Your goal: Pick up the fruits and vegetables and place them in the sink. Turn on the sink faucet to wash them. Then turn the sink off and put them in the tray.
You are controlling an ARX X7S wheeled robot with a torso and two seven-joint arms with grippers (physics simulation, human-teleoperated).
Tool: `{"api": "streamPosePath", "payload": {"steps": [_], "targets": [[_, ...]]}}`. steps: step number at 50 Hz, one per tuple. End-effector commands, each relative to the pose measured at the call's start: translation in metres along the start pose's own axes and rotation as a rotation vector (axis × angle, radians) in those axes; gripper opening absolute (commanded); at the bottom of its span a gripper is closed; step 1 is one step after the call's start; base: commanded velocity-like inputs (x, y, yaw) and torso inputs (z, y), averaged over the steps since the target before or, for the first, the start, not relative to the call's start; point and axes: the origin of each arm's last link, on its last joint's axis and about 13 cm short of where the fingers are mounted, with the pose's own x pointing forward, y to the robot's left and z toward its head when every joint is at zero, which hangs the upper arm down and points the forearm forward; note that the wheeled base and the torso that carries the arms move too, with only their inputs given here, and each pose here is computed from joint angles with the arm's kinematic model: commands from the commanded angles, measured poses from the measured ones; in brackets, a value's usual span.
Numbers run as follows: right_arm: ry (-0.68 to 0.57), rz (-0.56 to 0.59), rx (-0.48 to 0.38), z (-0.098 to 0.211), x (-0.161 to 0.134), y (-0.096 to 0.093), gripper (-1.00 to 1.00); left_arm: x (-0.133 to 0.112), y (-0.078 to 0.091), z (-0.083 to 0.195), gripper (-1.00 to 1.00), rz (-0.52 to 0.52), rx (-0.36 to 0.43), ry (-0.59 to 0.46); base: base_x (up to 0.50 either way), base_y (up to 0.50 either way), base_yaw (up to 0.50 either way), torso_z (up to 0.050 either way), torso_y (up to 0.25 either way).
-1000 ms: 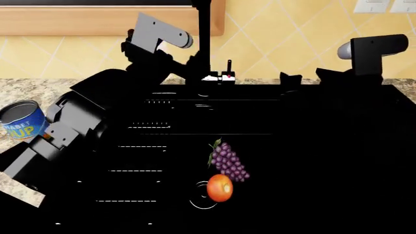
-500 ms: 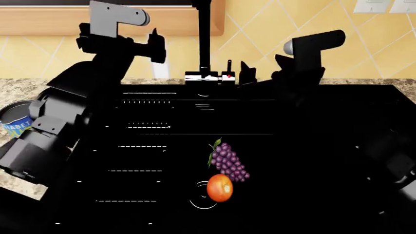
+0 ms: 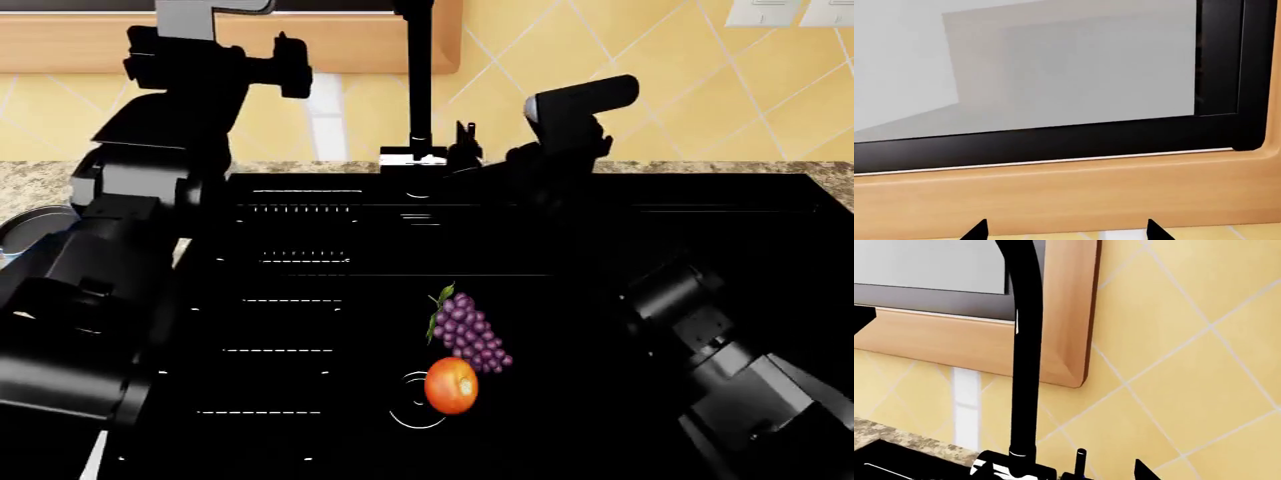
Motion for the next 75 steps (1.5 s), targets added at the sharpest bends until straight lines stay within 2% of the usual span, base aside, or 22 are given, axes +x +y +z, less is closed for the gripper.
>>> {"api": "streamPosePath", "payload": {"steps": [1,10,21,29,33,41,47,64,75], "targets": [[-0.037,-0.038,-0.013,-0.013,0.026,0.008,1.0,0.001,-0.001,-0.002,1.0,-0.007,0.001,0.005,0.0,0.0,0.0,0.0,0.0],[-0.074,-0.115,0.0,-0.017,0.046,0.02,1.0,0.001,0.0,-0.004,1.0,-0.012,0.004,-0.003,0.0,0.0,0.0,0.0,0.0],[-0.09,-0.193,0.057,-0.021,0.047,0.03,1.0,0.001,0.008,-0.002,1.0,-0.007,-0.005,-0.023,0.0,0.0,0.0,0.0,0.0],[-0.111,-0.255,-0.012,-0.016,0.049,0.029,1.0,0.001,0.009,-0.001,1.0,-0.006,-0.006,-0.026,0.0,0.0,0.0,0.0,0.0],[-0.103,-0.251,-0.044,-0.012,0.051,0.027,1.0,0.0,0.009,-0.001,1.0,-0.005,-0.007,-0.027,0.0,0.0,0.0,0.0,0.0],[-0.076,-0.249,-0.052,-0.005,0.054,0.024,1.0,0.0,0.011,-0.002,1.0,-0.008,-0.003,-0.049,0.0,0.0,0.0,0.0,0.0],[-0.064,-0.234,-0.056,0.002,0.056,0.024,1.0,-0.002,0.01,0.0,1.0,-0.035,0.016,-0.078,0.0,0.0,0.0,0.0,-0.228],[-0.046,-0.199,-0.028,0.022,0.061,0.019,1.0,-0.008,0.015,-0.003,1.0,-0.03,0.007,-0.085,0.0,0.0,0.0,0.0,-0.043],[-0.031,-0.188,-0.004,0.032,0.063,0.016,1.0,-0.009,0.013,-0.004,1.0,-0.044,0.015,-0.082,0.0,0.0,0.0,0.0,-0.242]]}}
